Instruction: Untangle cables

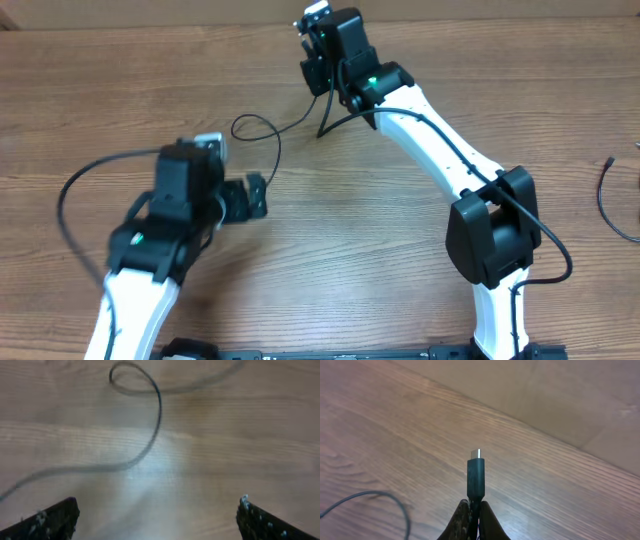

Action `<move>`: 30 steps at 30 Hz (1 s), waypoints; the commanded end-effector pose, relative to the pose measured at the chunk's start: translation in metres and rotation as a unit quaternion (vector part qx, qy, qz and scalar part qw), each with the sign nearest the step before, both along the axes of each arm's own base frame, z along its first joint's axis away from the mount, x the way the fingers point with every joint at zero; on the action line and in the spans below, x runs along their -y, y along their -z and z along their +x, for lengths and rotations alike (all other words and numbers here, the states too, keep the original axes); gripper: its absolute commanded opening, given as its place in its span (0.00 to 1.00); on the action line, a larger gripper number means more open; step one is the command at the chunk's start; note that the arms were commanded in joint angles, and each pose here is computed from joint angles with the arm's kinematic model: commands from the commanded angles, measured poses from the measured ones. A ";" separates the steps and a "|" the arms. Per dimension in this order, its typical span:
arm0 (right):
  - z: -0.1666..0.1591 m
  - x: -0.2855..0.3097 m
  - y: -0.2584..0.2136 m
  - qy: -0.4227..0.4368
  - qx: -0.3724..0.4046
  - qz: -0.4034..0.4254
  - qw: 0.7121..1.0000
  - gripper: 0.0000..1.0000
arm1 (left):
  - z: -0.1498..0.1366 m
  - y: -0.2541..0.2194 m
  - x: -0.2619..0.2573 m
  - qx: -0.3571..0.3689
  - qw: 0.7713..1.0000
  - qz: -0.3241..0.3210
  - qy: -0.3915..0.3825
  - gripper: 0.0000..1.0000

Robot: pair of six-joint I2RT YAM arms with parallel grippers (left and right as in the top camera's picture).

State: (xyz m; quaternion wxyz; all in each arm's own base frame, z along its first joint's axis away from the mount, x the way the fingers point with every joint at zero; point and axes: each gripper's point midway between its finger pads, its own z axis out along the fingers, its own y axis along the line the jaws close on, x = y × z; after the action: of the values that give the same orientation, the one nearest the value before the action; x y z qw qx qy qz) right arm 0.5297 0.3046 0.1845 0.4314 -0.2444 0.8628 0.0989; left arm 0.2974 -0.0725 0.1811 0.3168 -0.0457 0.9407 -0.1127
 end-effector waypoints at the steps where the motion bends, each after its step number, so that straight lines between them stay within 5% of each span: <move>1: -0.014 -0.016 -0.043 -0.016 0.030 0.022 0.999 0.04 | 0.017 0.046 -0.005 -0.024 0.999 0.038 0.002 1.00; 9: -0.042 -0.033 -0.075 -0.065 0.019 0.065 0.996 0.04 | 0.058 0.114 0.030 -0.040 0.993 0.023 0.106 0.98; 13: -0.058 -0.044 -0.082 -0.100 -0.004 0.098 0.990 0.04 | 0.073 0.127 0.037 -0.027 0.992 0.023 0.123 0.87; 18: -0.070 -0.052 -0.089 -0.131 -0.015 0.118 0.984 0.04 | 0.083 0.127 0.039 -0.006 0.991 0.028 0.129 0.91; 21: -0.073 -0.054 -0.090 -0.134 -0.023 0.127 0.983 0.04 | 0.086 0.127 0.034 -0.002 0.992 0.040 0.121 0.67; 23: -0.073 -0.053 -0.090 -0.134 -0.023 0.126 0.983 0.04 | 0.086 0.127 0.032 -0.004 0.992 0.045 0.118 0.73; 26: -0.070 -0.050 -0.090 -0.130 -0.022 0.126 0.983 0.04 | 0.082 0.130 0.031 -0.012 0.992 0.046 0.120 0.96; 30: -0.066 -0.044 -0.090 -0.124 -0.021 0.126 0.984 0.04 | 0.078 0.131 0.030 -0.021 0.991 0.048 0.120 1.00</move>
State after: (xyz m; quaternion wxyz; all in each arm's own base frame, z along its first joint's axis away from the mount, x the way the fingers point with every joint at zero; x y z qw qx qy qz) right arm 0.4620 0.3581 0.2416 0.3974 -0.2988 0.8288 0.2565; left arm 0.3774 -0.1043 0.0513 0.2850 0.0741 0.9492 -0.1105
